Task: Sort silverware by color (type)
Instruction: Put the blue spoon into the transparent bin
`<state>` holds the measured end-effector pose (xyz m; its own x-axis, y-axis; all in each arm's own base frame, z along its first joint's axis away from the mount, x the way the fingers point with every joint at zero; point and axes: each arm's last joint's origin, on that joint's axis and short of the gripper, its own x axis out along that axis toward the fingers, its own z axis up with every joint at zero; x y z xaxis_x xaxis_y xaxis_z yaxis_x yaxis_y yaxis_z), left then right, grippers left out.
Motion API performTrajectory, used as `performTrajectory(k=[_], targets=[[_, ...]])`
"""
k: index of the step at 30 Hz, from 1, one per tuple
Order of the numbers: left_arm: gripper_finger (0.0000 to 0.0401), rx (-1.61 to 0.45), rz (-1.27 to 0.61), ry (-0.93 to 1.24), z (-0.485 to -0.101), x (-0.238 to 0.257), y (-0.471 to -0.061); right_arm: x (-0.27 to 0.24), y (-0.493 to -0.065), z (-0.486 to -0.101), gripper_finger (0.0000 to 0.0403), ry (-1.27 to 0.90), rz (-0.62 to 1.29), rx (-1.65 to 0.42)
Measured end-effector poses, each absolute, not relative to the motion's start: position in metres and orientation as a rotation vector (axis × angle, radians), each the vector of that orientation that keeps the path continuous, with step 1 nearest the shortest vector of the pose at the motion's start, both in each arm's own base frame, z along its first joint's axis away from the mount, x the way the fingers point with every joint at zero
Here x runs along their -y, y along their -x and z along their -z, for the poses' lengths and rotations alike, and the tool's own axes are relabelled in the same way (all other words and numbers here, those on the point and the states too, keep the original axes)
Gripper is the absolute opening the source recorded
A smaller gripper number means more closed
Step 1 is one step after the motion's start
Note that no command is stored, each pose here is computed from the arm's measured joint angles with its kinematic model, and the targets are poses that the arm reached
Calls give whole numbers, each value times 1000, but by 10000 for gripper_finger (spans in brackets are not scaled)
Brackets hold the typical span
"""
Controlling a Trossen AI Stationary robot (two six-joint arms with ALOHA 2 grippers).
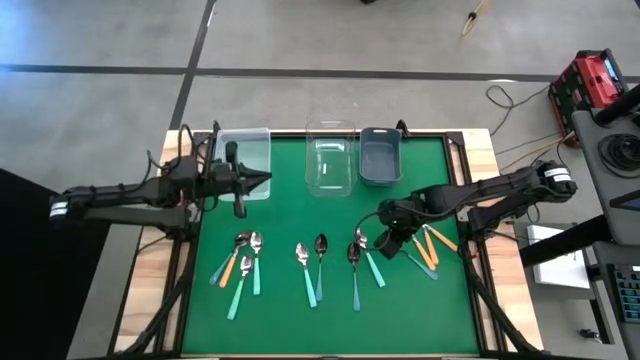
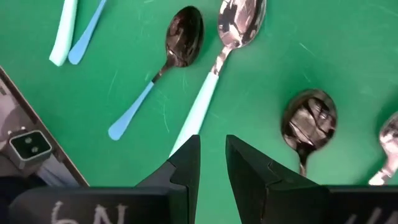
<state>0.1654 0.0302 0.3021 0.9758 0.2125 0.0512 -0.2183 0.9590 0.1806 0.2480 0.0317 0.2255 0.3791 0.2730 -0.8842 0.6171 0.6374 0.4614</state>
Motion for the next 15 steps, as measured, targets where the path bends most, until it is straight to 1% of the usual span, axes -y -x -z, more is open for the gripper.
performTrajectory(k=[3,6,8,11,15], targets=[[0,5,-291,-188,-301,-33,-167,-32,-256,-217,68,-967,312,-1202],[0,17,-302,-214,-302,-33,-167,-33,-264,-206,68,-964,328,-1224],[0,34,-304,-227,-304,-33,-168,-39,-269,-200,68,-939,305,-1260],[0,47,-305,-228,-305,-33,-168,-54,-273,-193,68,-885,222,-1361],[0,45,-305,-228,-305,-33,-169,-69,-269,-192,68,-807,252,-1521]])
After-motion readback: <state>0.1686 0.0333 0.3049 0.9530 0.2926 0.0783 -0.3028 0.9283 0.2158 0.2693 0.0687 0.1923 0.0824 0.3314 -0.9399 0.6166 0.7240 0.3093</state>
